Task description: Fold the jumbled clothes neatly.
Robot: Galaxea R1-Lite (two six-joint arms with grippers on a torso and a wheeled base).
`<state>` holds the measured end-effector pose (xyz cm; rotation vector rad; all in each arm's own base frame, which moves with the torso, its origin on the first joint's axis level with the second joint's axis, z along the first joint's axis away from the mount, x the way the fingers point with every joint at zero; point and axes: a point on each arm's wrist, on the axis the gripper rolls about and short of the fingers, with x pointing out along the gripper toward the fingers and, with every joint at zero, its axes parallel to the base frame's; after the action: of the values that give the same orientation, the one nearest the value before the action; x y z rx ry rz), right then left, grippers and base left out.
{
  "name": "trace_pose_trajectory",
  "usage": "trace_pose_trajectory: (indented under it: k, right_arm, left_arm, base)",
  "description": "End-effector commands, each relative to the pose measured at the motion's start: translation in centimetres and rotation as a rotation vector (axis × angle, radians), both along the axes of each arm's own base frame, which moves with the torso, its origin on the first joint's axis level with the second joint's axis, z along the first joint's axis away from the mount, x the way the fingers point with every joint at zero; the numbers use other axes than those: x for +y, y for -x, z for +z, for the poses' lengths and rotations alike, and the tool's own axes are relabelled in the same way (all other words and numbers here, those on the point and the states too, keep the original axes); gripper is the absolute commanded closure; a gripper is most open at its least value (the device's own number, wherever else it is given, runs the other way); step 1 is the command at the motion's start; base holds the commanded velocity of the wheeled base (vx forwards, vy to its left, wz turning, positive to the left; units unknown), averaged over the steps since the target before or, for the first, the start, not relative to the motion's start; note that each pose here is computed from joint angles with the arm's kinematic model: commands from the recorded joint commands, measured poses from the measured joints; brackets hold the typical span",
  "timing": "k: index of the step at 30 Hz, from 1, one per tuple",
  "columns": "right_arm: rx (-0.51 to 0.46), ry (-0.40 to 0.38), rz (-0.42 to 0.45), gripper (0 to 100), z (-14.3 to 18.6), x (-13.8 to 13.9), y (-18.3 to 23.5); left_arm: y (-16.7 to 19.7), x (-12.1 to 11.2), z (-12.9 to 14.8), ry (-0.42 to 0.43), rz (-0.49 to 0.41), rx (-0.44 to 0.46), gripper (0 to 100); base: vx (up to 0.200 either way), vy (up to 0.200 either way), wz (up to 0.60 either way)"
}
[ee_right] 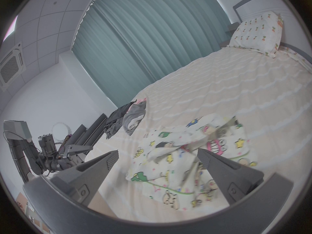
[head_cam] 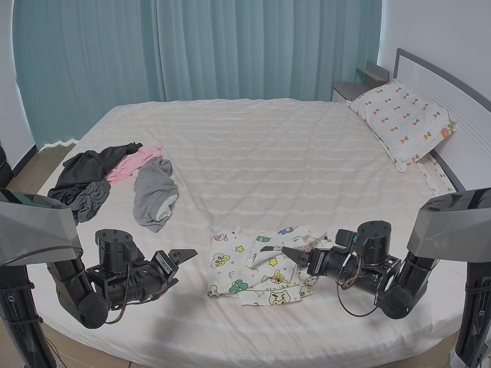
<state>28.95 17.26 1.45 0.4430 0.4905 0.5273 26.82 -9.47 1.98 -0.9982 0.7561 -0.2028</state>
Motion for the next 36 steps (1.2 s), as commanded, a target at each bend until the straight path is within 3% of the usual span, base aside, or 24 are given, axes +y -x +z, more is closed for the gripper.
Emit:
trace_pose_trajectory:
  k: [1,11,14,36]
  right_arm:
    - [0.029,0.009,0.026,0,-0.7,0.6,0.5]
    - [0.085,0.038,0.047,0,-3.0,2.2,-0.7]
    - [0.155,0.079,0.038,0,-3.9,2.4,-1.6]
    - [0.163,0.085,0.003,0,-5.0,3.1,-4.4]
  left_arm:
    - [0.0,0.0,-0.2,-0.005,0.002,0.007,0]
    - [-0.2,0.0,-1.1,-0.009,0.002,-0.001,0]
    - [-0.3,-0.1,-1.4,-0.007,0.004,-0.020,0]
    - [-0.3,-0.2,-1.7,-0.013,0.006,-0.022,0]
  base:
    - [0.000,0.200,0.00]
    - [0.000,0.000,0.00]
    - [0.000,0.000,0.00]
    - [0.000,0.000,0.00]
